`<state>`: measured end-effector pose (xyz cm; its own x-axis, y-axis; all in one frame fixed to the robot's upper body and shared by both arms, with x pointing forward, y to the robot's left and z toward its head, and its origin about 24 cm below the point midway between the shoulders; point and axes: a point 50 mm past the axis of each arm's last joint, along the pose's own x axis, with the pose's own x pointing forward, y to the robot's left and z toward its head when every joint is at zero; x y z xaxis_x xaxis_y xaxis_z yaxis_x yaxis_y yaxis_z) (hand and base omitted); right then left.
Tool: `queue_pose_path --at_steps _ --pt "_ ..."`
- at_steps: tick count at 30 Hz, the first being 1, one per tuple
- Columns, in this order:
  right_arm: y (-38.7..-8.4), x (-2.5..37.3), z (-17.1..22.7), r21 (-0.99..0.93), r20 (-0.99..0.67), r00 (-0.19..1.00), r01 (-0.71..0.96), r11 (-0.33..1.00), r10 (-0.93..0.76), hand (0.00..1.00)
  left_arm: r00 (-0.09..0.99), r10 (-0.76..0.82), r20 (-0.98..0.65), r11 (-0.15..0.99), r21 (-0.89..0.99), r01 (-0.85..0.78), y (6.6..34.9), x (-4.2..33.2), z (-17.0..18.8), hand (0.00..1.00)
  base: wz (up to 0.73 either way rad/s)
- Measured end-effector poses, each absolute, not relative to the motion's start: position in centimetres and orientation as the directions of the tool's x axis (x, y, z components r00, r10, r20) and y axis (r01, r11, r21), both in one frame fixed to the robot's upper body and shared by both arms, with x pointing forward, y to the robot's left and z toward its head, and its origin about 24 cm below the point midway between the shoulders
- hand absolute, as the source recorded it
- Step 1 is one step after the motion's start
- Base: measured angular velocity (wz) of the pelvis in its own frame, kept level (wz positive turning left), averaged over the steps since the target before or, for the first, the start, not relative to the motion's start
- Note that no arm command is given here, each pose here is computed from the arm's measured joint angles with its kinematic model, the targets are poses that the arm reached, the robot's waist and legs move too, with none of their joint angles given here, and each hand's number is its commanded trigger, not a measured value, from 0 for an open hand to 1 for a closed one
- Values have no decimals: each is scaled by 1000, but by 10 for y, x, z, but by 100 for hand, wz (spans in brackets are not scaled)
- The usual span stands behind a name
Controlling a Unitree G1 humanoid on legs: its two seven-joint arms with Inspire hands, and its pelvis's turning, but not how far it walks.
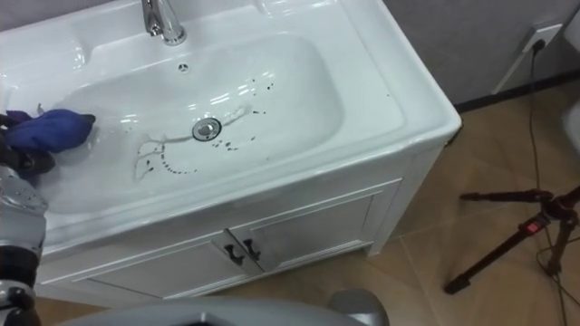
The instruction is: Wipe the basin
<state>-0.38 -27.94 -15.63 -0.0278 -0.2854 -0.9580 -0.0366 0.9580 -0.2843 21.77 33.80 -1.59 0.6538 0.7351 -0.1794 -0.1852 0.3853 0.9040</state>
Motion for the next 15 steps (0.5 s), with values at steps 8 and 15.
queue_pose_path --at_steps 8,15 --pt "-277 5 -157 -305 -952 23 -86 949 -304 0 723 688 -59 351 900 -260 320 230 4 100 7" --pt "-274 13 -159 -298 -954 76 -111 948 -291 0 775 630 38 339 885 -318 306 240 15 100 2"
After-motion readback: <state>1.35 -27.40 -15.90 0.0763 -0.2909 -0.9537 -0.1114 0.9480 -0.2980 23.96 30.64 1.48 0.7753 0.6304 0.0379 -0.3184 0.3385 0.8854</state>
